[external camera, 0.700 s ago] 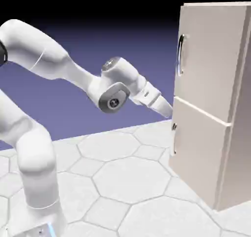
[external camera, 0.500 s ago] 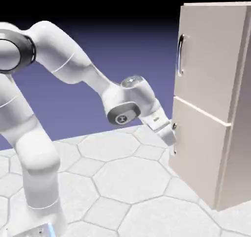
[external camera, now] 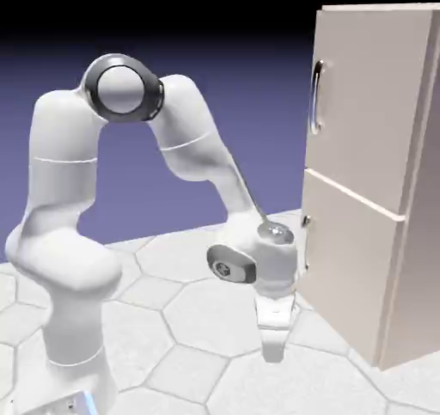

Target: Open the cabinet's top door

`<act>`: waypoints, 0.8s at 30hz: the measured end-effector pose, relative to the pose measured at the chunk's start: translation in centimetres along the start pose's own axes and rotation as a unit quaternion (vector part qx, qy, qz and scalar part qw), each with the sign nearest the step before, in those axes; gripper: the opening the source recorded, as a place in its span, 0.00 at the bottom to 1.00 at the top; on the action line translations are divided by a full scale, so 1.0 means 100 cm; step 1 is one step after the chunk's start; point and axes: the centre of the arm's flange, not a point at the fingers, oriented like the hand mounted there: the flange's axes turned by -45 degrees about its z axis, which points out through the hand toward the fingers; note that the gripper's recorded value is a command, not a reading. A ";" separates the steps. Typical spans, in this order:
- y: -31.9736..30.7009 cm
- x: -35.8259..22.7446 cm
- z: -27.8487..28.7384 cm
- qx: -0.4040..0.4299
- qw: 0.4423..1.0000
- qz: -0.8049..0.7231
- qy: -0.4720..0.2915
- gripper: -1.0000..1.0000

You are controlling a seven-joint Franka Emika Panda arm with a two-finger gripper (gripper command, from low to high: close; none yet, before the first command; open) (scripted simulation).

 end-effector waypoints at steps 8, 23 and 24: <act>0.054 0.016 0.007 -0.071 0.993 0.084 0.034 0.50; 0.038 0.071 -0.131 -0.092 0.941 0.096 0.312 0.50; 0.029 0.073 -0.145 -0.085 0.934 0.087 0.336 0.50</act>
